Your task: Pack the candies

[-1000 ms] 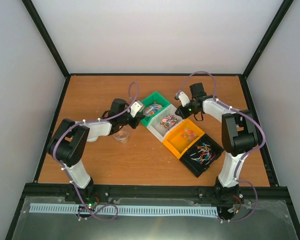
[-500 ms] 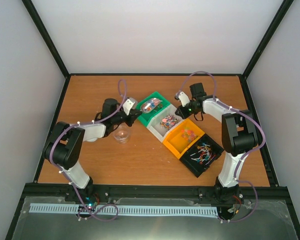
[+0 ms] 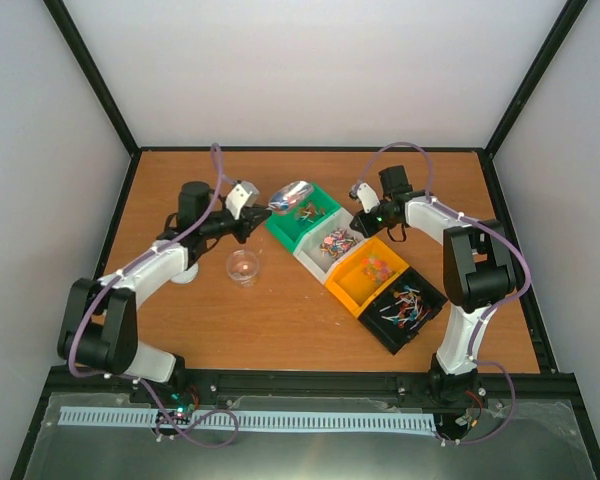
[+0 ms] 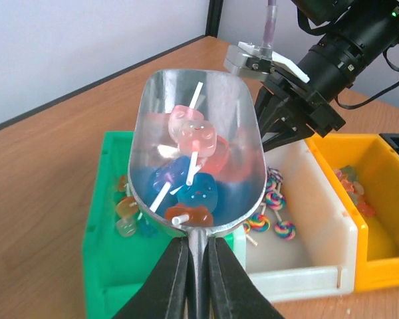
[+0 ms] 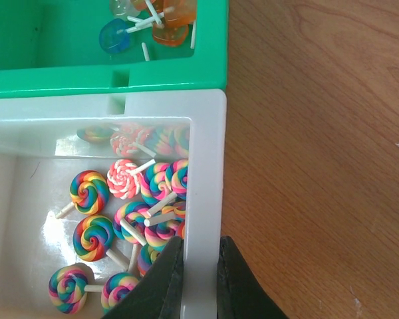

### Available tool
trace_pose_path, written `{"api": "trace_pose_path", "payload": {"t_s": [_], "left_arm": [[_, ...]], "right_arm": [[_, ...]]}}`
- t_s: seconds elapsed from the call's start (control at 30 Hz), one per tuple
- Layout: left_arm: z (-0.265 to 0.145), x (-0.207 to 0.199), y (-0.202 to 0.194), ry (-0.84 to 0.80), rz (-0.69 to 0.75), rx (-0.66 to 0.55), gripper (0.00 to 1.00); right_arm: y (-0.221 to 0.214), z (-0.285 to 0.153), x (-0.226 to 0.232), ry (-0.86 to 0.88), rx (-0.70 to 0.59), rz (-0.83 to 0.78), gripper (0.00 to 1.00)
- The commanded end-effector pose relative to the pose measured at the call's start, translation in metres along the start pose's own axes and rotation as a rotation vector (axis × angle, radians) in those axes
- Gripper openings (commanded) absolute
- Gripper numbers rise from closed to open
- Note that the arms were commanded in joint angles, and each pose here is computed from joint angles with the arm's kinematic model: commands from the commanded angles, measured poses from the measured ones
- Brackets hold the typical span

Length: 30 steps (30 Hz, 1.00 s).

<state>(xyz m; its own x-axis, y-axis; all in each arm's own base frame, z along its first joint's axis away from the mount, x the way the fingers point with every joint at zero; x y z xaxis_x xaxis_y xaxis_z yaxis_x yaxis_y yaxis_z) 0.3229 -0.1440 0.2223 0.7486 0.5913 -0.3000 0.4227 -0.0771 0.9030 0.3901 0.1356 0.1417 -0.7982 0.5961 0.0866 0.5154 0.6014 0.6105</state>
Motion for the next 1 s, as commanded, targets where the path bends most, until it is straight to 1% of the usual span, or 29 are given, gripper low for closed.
{"api": "trace_pose_path", "payload": {"t_s": [0.0,0.13,0.3,0.4,0.53,0.67,0.73,0.8,0.9,0.97], "left_arm": [[-0.04,-0.007,0.016,-0.04,0.079,0.064,0.01],[-0.073,-0.013,0.013,-0.041,0.094,0.127,0.01],[-0.11,-0.023,-0.008,-0.052,0.072,0.229,0.01],[-0.129,-0.027,-0.02,-0.013,0.088,0.278,0.01],[-0.159,-0.026,-0.035,0.049,0.087,0.313,0.01],[-0.177,-0.022,-0.044,0.077,0.07,0.351,0.01],[-0.181,-0.021,-0.048,0.085,0.073,0.389,0.01],[-0.184,-0.02,-0.051,0.097,0.08,0.416,0.01],[-0.185,-0.02,-0.052,0.119,0.093,0.44,0.01],[-0.186,-0.018,-0.052,0.133,0.101,0.46,0.01]], "right_arm": [[0.0,0.001,-0.004,-0.042,-0.007,0.046,0.03],[0.004,0.002,0.0,-0.056,-0.011,0.043,0.03],[0.01,0.01,0.006,-0.083,0.003,0.03,0.03],[0.012,0.015,0.008,-0.092,0.017,0.03,0.03],[0.016,0.018,0.011,-0.109,0.02,0.033,0.03],[0.021,0.025,0.016,-0.099,0.025,0.029,0.04],[0.023,0.029,0.018,-0.088,0.032,0.025,0.04],[0.024,0.032,0.018,-0.079,0.035,0.026,0.06],[0.026,0.032,0.018,-0.073,0.037,0.025,0.13],[0.029,0.029,0.018,-0.074,0.031,0.021,0.22]]}}
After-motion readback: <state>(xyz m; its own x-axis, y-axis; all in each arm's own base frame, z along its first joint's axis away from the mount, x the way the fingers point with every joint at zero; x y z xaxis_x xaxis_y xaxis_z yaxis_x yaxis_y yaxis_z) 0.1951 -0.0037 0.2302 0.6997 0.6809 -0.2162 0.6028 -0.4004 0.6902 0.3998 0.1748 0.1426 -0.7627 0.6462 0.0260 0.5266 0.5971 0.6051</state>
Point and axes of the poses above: each gripper's point midway between its finger pads, its own z axis out along the fingers, its own x axis along the line the jaws close on, y = z × x, the point moved 9 cm from there along -z, back along the fingers, and after that the axes turned 11 degrees about -z, right-handed, at the moved point
